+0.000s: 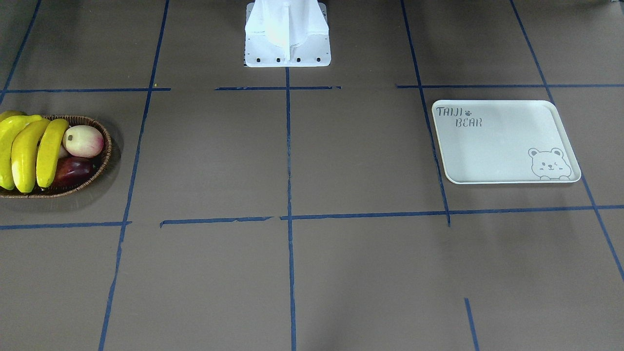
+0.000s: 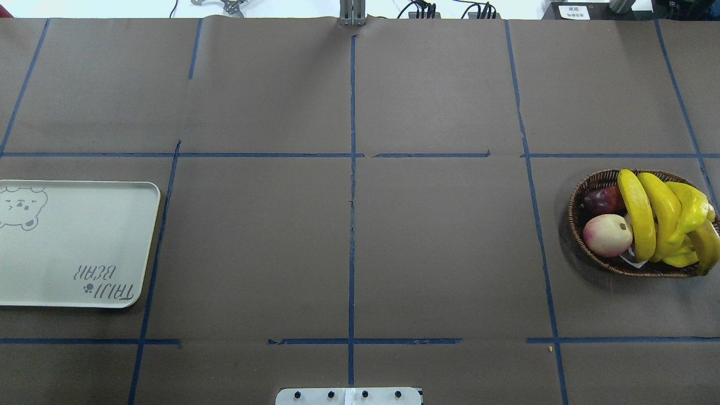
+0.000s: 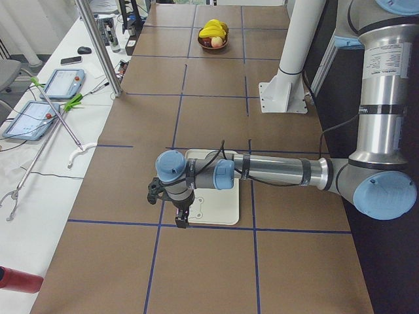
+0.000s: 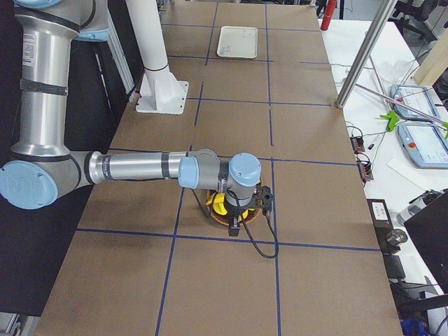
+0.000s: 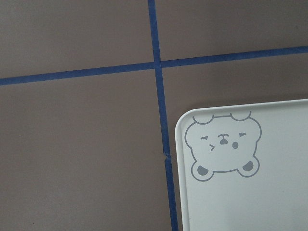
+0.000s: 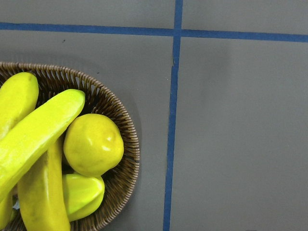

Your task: Transfer all bananas from basket to plate

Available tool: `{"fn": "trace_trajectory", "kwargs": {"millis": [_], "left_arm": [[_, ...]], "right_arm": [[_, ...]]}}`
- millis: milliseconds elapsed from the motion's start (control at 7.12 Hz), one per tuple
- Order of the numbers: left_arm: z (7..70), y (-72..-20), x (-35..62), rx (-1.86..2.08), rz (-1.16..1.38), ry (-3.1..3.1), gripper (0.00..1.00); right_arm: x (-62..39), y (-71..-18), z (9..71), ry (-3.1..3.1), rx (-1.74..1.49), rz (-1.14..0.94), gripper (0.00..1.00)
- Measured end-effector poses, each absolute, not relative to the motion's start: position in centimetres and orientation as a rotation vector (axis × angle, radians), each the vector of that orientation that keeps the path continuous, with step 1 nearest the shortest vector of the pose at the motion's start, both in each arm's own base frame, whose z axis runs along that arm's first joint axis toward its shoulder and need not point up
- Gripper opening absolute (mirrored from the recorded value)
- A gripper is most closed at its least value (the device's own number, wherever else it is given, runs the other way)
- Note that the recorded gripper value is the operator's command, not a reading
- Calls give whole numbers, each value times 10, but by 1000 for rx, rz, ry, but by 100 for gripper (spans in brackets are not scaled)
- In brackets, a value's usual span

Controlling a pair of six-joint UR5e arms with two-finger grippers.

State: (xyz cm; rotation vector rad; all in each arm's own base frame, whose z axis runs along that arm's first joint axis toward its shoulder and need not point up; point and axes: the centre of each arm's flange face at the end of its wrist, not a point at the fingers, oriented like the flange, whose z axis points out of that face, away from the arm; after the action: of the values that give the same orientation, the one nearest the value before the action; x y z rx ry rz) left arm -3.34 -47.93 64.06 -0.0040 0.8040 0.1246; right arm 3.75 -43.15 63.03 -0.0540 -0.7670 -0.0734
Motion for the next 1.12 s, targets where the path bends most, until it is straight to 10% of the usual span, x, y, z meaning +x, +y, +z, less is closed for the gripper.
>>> {"fn": "trace_trajectory", "kwargs": {"millis": [1123], "left_arm": [[652, -470, -32, -19, 125, 804, 100]], "right_arm": [[-28, -435, 512, -804, -94, 225, 98]]}}
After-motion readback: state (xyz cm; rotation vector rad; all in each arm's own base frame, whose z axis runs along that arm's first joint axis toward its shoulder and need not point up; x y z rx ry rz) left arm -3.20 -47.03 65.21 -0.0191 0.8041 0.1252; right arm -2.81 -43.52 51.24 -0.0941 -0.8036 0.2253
